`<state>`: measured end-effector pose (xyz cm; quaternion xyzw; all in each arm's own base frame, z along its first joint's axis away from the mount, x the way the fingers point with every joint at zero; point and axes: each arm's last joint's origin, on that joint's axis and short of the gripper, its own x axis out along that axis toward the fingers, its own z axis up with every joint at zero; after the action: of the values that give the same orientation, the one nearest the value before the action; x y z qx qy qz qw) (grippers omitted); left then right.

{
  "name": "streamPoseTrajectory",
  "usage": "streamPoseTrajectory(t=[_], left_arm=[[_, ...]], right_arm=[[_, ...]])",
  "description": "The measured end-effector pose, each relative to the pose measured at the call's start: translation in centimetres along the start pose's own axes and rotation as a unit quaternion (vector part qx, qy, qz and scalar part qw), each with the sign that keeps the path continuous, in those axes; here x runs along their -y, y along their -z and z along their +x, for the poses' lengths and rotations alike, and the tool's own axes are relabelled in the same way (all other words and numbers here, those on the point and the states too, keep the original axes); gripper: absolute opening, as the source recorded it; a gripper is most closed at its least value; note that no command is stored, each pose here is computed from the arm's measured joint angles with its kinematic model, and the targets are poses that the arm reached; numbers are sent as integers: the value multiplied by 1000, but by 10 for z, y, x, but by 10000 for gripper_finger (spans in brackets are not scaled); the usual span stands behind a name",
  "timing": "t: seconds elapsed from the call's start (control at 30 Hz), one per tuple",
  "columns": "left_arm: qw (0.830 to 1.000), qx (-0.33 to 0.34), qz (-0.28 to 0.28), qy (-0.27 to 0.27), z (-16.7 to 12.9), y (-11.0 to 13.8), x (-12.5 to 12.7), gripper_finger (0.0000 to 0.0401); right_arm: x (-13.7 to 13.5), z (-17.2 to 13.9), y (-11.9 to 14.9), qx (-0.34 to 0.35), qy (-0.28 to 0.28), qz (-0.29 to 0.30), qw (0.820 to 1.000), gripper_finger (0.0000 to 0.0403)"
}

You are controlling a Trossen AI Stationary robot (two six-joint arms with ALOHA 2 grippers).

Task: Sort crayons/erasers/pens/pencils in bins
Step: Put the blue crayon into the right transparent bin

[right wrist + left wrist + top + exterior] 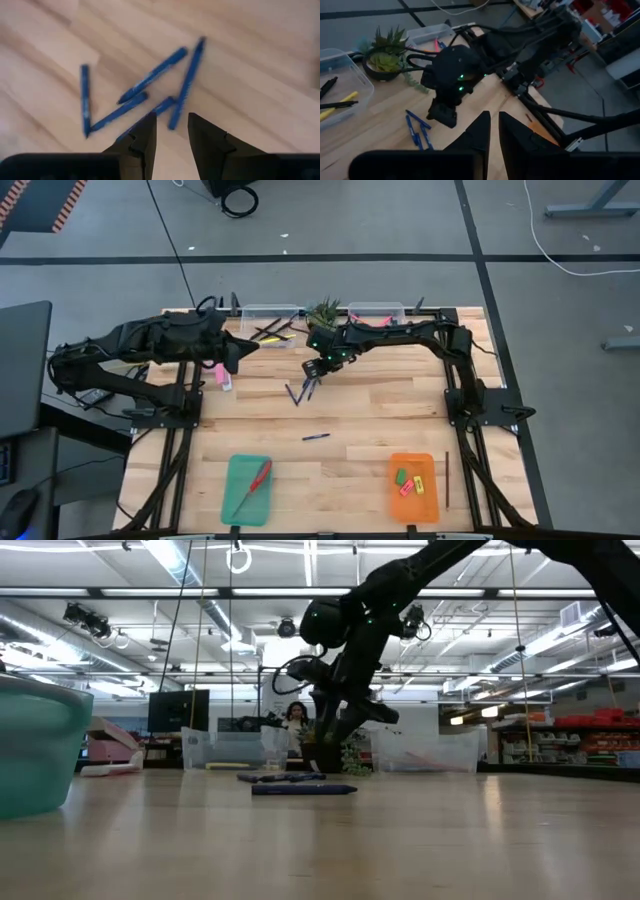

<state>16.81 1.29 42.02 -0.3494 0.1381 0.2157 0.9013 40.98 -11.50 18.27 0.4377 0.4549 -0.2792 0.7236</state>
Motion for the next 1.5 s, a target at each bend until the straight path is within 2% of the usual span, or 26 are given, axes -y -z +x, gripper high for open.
streamPoseTrajectory(t=[0.17,0.33,0.5,0.73,1.07,1.33,1.5], left_arm=[[1000,15,-9,15,-13,-3,-2,55],[999,24,-12,25,-18,-5,-3,61],[999,20,-13,35,-20,-5,-2,60],[998,10,-15,54,-24,-5,-2,58],[998,0,-13,65,-24,-4,-1,56],[998,0,-13,65,-24,-4,-1,57],[998,0,-13,65,-24,-4,-1,58]], right_arm=[[-2,4,-4,32,3,31,999,117],[-3,16,-1,41,11,38,998,117],[-5,29,6,40,28,30,998,117],[-6,31,9,87,72,22,993,116],[-7,31,8,102,76,17,992,100],[-21,35,20,104,61,-23,992,100],[-23,36,24,112,75,-69,988,100]])
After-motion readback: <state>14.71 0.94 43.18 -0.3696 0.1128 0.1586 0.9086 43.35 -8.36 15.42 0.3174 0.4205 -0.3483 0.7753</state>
